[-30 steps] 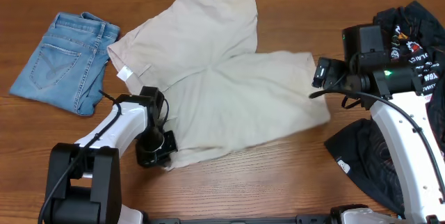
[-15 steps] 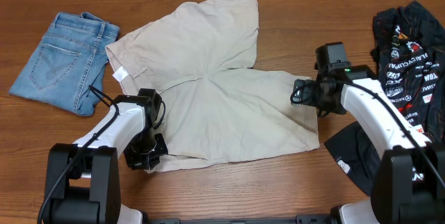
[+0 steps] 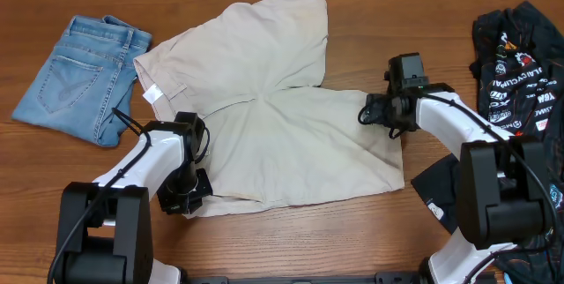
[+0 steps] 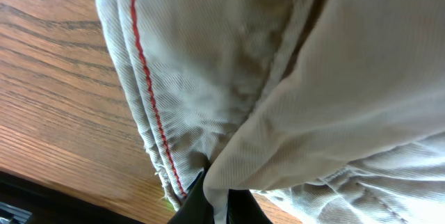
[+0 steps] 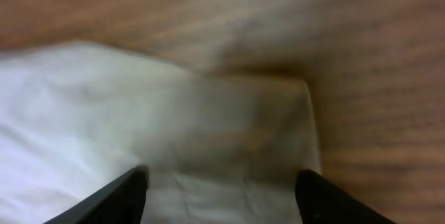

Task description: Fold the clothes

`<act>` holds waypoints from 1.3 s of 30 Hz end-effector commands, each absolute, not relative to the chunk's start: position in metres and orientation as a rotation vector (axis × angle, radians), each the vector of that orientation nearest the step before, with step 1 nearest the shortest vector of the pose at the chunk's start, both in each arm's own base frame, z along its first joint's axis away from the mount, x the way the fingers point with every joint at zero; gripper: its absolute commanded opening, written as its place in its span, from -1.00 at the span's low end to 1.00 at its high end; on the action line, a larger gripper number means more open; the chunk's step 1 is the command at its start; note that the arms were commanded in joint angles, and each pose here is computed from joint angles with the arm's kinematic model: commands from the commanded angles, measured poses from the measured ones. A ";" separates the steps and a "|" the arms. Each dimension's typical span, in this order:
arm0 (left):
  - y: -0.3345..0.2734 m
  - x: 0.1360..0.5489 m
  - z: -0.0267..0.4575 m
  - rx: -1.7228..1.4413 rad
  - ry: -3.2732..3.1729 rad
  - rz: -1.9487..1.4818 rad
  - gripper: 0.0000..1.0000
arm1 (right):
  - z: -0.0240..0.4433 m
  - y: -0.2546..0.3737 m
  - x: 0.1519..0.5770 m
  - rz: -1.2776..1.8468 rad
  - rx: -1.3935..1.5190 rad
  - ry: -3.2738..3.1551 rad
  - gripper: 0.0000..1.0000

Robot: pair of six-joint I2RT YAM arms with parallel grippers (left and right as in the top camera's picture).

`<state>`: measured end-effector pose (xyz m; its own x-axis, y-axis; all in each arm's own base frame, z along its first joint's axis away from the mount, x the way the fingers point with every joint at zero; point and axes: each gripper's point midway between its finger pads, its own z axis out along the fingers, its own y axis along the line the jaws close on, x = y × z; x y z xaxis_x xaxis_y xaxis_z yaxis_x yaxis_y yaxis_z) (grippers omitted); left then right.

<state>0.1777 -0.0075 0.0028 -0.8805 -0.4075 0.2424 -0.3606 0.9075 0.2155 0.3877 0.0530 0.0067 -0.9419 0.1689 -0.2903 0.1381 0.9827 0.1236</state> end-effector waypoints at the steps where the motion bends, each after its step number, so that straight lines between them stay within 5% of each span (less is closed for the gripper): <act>1: 0.001 0.188 0.000 0.640 -2.829 -0.284 -0.85 | 0.010 0.059 0.399 0.199 0.209 2.780 0.34; 4: 0.001 0.188 0.000 0.639 -2.829 -0.284 -0.84 | 0.013 0.059 0.405 0.205 0.206 2.754 0.27; 6: 0.001 0.188 0.000 0.639 -2.829 -0.284 -0.85 | 0.013 0.060 0.406 0.206 0.205 2.749 0.04; 10: 0.001 0.188 0.000 0.639 -2.829 -0.284 -0.85 | 0.013 0.059 0.405 0.205 0.205 2.752 -0.86; 11: 0.001 0.188 0.000 0.639 -2.829 -0.285 -0.85 | 0.013 0.059 0.405 0.205 0.205 2.752 -0.92; 27: 0.040 0.197 0.008 0.815 -2.850 -0.641 -0.92 | 0.023 -0.030 0.416 0.020 0.504 2.686 -0.90; 30: 0.041 0.197 0.009 0.814 -2.851 -0.652 -0.92 | 0.023 -0.024 0.415 0.065 0.495 2.699 -0.23; 32: 0.045 0.197 0.010 0.810 -2.853 -0.688 -0.92 | 0.024 -0.016 0.414 0.114 0.480 2.706 0.00; 39: 0.075 0.195 0.021 0.901 -2.812 -0.885 -0.92 | 0.062 -0.001 0.418 0.230 0.424 2.656 0.08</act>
<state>0.1983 0.0450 0.0108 -0.8630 -0.5049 -0.0186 -0.4592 0.7685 0.4456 0.3971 -0.0124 0.0150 -0.8879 0.3481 -0.3009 0.3172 0.9368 0.1477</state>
